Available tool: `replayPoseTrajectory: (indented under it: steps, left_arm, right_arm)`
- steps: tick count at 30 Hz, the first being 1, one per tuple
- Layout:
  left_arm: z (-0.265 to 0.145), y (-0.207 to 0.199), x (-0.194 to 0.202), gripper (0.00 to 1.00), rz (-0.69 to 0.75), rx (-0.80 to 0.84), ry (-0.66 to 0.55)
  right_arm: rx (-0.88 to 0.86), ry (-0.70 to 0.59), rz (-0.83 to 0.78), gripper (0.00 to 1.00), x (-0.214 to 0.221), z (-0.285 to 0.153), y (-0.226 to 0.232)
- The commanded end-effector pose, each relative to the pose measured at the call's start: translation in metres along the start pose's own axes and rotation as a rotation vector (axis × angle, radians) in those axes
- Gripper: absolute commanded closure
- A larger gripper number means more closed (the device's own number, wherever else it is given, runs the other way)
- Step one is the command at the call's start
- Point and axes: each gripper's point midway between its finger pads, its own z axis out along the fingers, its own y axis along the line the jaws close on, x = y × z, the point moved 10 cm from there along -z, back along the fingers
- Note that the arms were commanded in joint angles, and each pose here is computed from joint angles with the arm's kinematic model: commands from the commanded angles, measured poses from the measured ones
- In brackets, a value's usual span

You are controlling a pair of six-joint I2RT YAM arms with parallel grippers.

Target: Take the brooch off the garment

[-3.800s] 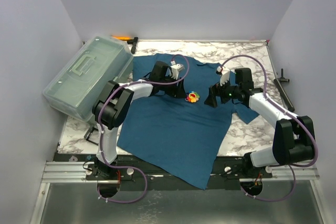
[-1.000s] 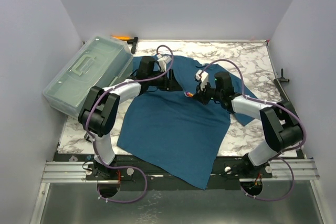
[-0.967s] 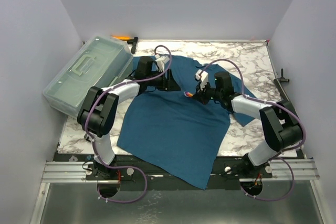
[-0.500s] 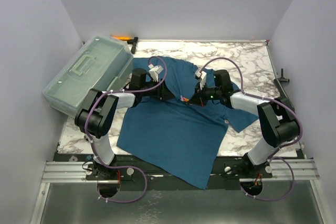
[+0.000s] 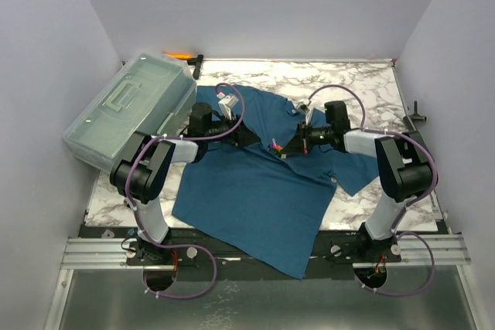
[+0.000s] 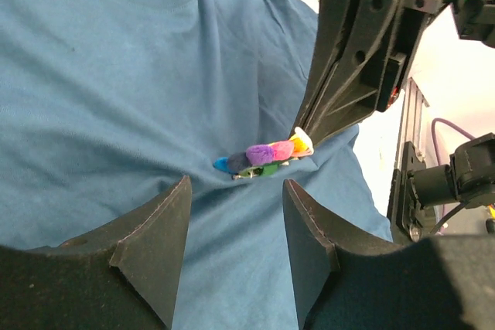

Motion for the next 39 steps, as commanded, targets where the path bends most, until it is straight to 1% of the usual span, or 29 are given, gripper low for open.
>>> replayPoseTrajectory:
  steps: [1, 3, 7, 11, 22, 29, 39]
  left_arm:
    - [0.002, -0.004, -0.001, 0.48, 0.049, 0.07, -0.022]
    - [0.004, 0.001, 0.002, 0.48, 0.038, 0.063, -0.019]
    - [0.01, 0.01, 0.008, 0.52, -0.005, 0.063, -0.006]
    - [0.014, 0.016, 0.014, 0.54, -0.044, 0.073, -0.01]
    - [0.029, 0.031, 0.037, 0.65, -0.158, 0.08, 0.016]
    - [0.039, 0.03, 0.045, 0.76, -0.181, 0.123, 0.023]
    - [0.052, 0.023, 0.054, 0.82, -0.192, 0.169, 0.052]
  right_arm:
    - [-0.077, -0.014, 0.072, 0.99, -0.002, -0.002, 0.001]
    - [-0.071, -0.027, 0.09, 0.99, -0.003, -0.004, -0.002]
    - [-0.074, -0.036, 0.14, 0.99, -0.002, -0.002, -0.009]
    - [-0.084, -0.039, 0.184, 0.99, 0.001, 0.001, -0.015]
    - [-0.096, -0.057, 0.227, 0.99, 0.003, 0.005, -0.023]
    - [-0.101, -0.057, 0.239, 0.99, 0.002, 0.007, -0.027]
    - [-0.11, -0.057, 0.242, 0.99, 0.001, 0.009, -0.029]
